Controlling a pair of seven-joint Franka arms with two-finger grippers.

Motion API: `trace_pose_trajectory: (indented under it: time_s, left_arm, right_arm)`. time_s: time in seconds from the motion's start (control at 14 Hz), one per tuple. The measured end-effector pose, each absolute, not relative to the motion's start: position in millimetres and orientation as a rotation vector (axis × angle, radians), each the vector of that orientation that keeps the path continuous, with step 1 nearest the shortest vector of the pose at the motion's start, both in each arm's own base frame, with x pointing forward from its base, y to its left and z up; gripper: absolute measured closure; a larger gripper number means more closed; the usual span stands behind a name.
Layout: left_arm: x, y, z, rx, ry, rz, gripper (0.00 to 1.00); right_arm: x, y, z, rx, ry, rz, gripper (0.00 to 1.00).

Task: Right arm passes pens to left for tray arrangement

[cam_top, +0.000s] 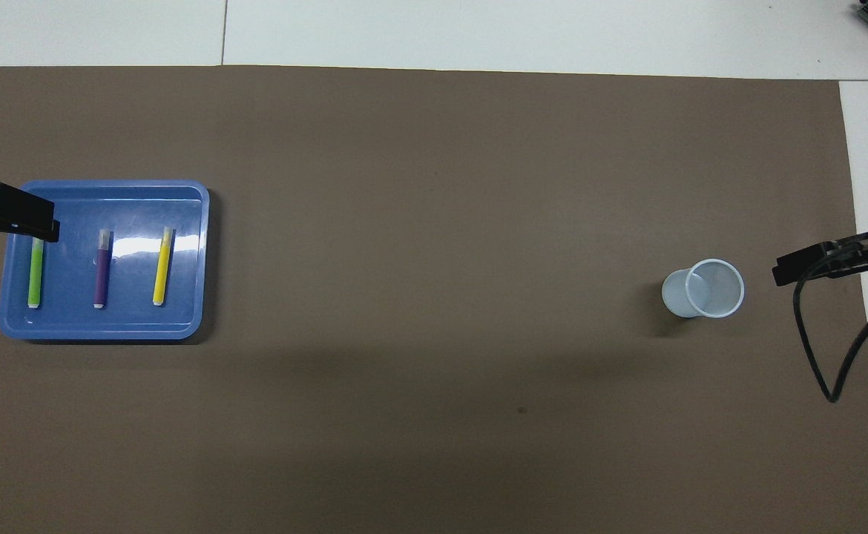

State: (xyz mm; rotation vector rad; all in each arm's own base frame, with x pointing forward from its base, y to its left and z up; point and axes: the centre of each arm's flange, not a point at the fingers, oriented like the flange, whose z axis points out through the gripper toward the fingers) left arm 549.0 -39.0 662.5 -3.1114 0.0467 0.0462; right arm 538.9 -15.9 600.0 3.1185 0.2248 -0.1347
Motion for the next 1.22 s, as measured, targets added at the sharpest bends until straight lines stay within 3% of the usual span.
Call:
trace_pose_trajectory:
  time_s: [1.22]
  left_arm:
    - [527.8,-33.2,647.2,-3.169,0.023,0.144,0.00]
  right_arm:
    - [538.8,-14.0,600.3,3.118,0.230,-0.134,0.00]
